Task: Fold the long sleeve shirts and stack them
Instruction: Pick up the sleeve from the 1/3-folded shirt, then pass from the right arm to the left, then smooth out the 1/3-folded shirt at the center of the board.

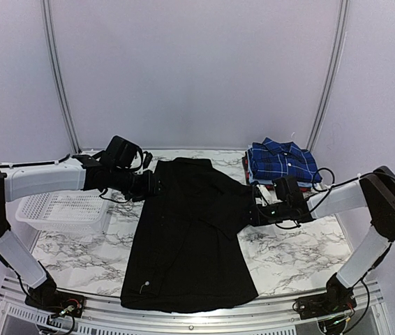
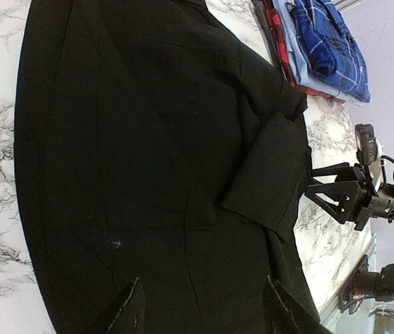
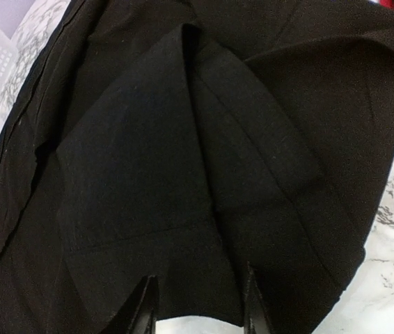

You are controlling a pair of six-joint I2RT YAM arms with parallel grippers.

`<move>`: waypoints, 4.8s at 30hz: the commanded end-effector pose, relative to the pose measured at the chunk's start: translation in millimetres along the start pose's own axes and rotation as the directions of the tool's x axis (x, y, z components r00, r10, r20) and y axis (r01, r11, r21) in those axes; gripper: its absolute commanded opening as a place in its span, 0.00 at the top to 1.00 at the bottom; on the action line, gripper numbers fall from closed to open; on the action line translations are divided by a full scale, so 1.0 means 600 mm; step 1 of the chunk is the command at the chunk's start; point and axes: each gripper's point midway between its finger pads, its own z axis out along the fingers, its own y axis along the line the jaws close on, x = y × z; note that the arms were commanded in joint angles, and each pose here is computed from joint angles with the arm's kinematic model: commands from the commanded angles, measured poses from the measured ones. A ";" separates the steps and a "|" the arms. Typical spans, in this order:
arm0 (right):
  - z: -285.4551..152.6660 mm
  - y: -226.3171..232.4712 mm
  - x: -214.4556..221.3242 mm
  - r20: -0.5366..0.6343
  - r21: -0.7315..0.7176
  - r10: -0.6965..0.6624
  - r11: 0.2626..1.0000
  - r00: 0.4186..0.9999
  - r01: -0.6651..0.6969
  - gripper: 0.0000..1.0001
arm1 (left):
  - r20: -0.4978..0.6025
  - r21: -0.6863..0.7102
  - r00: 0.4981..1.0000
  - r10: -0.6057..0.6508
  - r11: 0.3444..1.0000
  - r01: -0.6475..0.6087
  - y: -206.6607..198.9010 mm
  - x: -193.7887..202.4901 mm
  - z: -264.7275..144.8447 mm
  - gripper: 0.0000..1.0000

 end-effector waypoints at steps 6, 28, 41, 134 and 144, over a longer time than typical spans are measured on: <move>-0.012 0.070 -0.024 -0.026 -0.136 -0.005 0.991 1.000 0.001 0.95 | -0.008 0.052 0.988 0.154 0.987 -0.154 -0.059 0.019 -0.013 0.40; -0.026 0.273 -0.109 -0.064 -0.459 0.252 0.852 0.966 -0.253 1.00 | 0.046 0.074 0.931 0.362 0.928 -0.364 -0.157 0.097 0.092 0.35; -0.002 0.321 -0.148 -0.049 -0.517 0.314 0.805 0.948 -0.293 1.00 | 0.081 0.064 0.926 0.369 0.925 -0.374 -0.162 0.093 0.114 0.33; 0.030 0.026 -0.106 0.170 0.427 -0.169 0.900 0.971 0.082 0.71 | 0.563 -0.306 0.771 0.298 0.942 -0.141 -0.098 -0.194 -0.317 1.00; -0.012 0.090 -0.148 0.225 0.267 -0.180 0.957 0.958 0.117 0.41 | 0.442 -0.319 0.852 0.281 0.937 -0.144 0.002 -0.058 -0.315 1.00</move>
